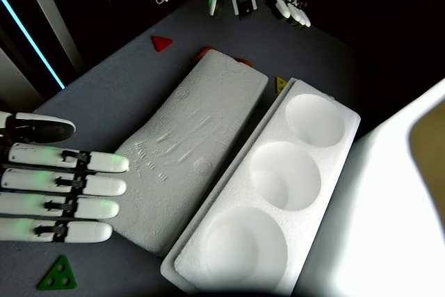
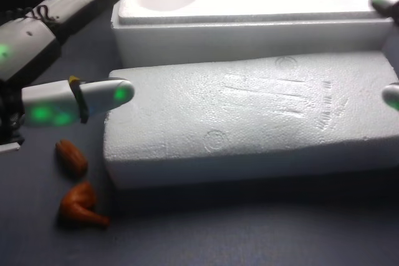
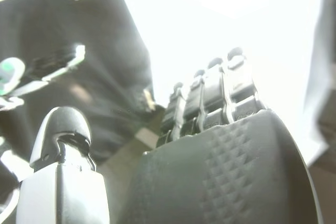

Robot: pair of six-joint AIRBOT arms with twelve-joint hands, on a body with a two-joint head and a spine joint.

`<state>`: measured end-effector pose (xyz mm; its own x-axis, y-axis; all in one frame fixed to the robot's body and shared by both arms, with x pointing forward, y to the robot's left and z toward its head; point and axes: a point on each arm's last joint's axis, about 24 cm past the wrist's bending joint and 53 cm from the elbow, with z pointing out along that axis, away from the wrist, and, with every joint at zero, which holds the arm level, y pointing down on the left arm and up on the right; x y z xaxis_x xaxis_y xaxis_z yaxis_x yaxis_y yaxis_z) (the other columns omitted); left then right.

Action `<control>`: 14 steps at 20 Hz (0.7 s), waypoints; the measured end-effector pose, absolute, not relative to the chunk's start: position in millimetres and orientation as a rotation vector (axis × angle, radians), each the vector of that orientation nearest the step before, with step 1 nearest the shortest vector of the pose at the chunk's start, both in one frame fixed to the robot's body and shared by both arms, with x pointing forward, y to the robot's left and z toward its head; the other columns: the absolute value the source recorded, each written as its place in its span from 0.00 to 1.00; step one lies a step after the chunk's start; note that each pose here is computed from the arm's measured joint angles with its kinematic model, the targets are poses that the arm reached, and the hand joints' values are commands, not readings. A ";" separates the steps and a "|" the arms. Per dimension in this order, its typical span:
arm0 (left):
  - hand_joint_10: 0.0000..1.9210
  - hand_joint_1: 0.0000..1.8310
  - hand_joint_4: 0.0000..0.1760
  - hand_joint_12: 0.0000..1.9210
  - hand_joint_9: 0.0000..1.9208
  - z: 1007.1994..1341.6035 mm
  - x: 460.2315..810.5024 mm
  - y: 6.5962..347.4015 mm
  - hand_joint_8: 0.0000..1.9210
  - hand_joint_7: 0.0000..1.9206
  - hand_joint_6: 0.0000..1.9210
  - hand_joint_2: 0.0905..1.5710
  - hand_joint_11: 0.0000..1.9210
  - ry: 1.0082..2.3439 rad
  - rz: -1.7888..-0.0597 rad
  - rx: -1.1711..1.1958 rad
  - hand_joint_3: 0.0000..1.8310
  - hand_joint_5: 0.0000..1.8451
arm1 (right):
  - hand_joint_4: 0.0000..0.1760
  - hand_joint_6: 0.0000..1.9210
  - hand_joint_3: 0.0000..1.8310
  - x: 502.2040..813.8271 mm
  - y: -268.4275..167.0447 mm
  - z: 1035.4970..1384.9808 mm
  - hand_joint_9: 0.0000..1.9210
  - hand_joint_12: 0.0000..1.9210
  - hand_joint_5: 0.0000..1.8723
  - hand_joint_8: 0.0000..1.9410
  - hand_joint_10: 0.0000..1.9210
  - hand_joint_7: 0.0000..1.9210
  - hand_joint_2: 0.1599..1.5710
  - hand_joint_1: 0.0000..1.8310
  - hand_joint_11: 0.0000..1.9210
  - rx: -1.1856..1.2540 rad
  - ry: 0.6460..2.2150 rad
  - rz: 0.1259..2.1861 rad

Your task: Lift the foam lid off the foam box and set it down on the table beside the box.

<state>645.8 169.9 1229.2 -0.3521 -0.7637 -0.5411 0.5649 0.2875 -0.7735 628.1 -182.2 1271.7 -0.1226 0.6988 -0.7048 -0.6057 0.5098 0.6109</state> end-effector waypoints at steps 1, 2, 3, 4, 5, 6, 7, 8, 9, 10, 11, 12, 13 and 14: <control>0.00 0.20 0.25 0.00 0.00 1232.3 651.2 166.4 0.00 0.00 0.00 0.67 0.00 1.350 -1.388 -0.195 0.00 0.00 | 0.00 0.00 0.00 632.1 -174.0 1272.7 0.00 0.47 0.00 0.00 0.00 0.00 0.77 0.18 0.00 0.081 1.279 1.125; 0.00 0.20 0.26 0.00 0.00 1233.8 654.7 162.4 0.00 0.00 0.00 0.67 0.00 1.349 -1.395 -0.190 0.00 0.00 | 0.00 0.00 0.01 634.6 -170.2 1272.6 0.00 0.65 0.00 0.00 0.00 0.00 0.78 0.11 0.00 0.076 1.282 1.129; 0.00 0.20 0.24 0.00 0.00 1235.2 657.4 158.6 0.00 0.00 0.00 0.67 0.00 1.349 -1.402 -0.187 0.00 0.00 | 0.00 0.00 0.01 636.4 -167.1 1271.7 0.01 0.73 0.00 0.00 0.00 0.00 0.78 0.08 0.00 0.067 1.287 1.129; 0.00 0.19 0.29 0.00 0.00 1235.2 658.1 151.4 0.00 0.00 0.00 0.67 0.00 1.358 -1.409 -0.169 0.00 0.00 | 0.00 0.00 0.00 638.5 -164.8 1269.5 0.00 0.71 0.00 0.00 0.00 0.00 0.79 0.07 0.00 0.066 1.295 1.128; 0.00 0.18 0.33 0.00 0.00 1233.7 658.3 143.4 0.00 0.00 0.00 0.67 0.00 1.371 -1.419 -0.152 0.00 0.00 | 0.00 0.00 0.01 640.9 -163.3 1264.9 0.00 0.71 0.00 0.00 0.00 0.00 0.79 0.07 0.00 0.068 1.311 1.125; 0.00 0.17 0.36 0.00 0.00 1232.2 658.0 136.8 0.00 0.00 0.00 0.67 0.00 1.381 -1.432 -0.144 0.00 0.00 | 0.00 0.00 0.00 642.0 -161.7 1262.7 0.00 0.68 0.00 0.00 0.00 0.00 0.81 0.06 0.00 0.070 1.321 1.125; 0.00 0.17 0.41 0.00 0.00 1231.2 658.4 131.8 0.00 0.00 0.00 0.66 0.00 1.389 -1.433 -0.128 0.00 0.00 | 0.00 0.00 0.00 642.7 -160.2 1260.7 0.00 0.49 0.00 0.00 0.00 0.00 0.82 0.07 0.00 0.067 1.326 1.125; 0.00 0.18 0.45 0.00 0.00 1230.6 658.9 128.3 0.00 0.00 0.00 0.66 0.00 1.394 -1.441 -0.124 0.00 0.00 | 0.00 0.00 0.00 643.2 -159.5 1259.6 0.00 0.30 0.00 0.00 0.00 0.00 0.84 0.08 0.00 0.069 1.329 1.126; 0.00 0.18 0.45 0.00 0.00 1230.7 659.3 126.1 0.00 0.00 0.00 0.66 0.00 1.397 -1.444 -0.120 0.00 0.00 | 0.00 0.00 0.00 643.2 -158.7 1258.7 0.00 0.30 0.00 0.00 0.00 0.00 0.84 0.08 0.00 0.067 1.333 1.126; 0.00 0.19 0.47 0.00 0.00 1232.1 660.5 126.3 0.00 0.00 0.00 0.65 0.00 1.396 -1.442 -0.120 0.00 0.00 | 0.00 0.00 0.00 643.3 -158.7 1258.5 0.00 0.01 0.00 0.00 0.00 0.00 0.84 0.08 0.00 0.067 1.334 1.125; 0.00 0.19 0.50 0.00 0.00 1232.7 661.3 127.4 0.00 0.00 0.00 0.65 0.00 1.393 -1.442 -0.123 0.00 0.00 | 0.00 0.00 0.00 643.2 -158.9 1258.7 0.00 0.00 0.00 0.00 0.00 0.00 0.83 0.07 0.00 0.067 1.333 1.125; 0.00 0.19 0.47 0.00 0.00 1233.0 662.2 128.4 0.00 0.00 0.00 0.65 0.00 1.391 -1.441 -0.129 0.00 0.00 | 0.00 0.00 0.00 643.2 -158.9 1258.7 0.00 0.00 0.00 0.00 0.00 0.00 0.83 0.07 0.00 0.067 1.333 1.125; 0.00 0.19 0.41 0.00 0.00 1233.0 662.2 128.4 0.00 0.00 0.00 0.66 0.00 1.391 -1.441 -0.129 0.00 0.00 | 0.00 0.00 0.00 643.0 -158.5 1258.6 0.00 0.00 0.00 0.00 0.00 0.00 0.84 0.06 0.00 0.064 1.334 1.125; 0.00 0.18 0.39 0.00 0.00 1233.0 661.7 127.8 0.00 0.00 0.00 0.67 0.00 1.392 -1.442 -0.125 0.00 0.00 | 0.00 0.00 0.00 642.8 -158.2 1258.7 0.00 0.00 0.00 0.00 0.00 0.00 0.84 0.07 0.00 0.063 1.333 1.125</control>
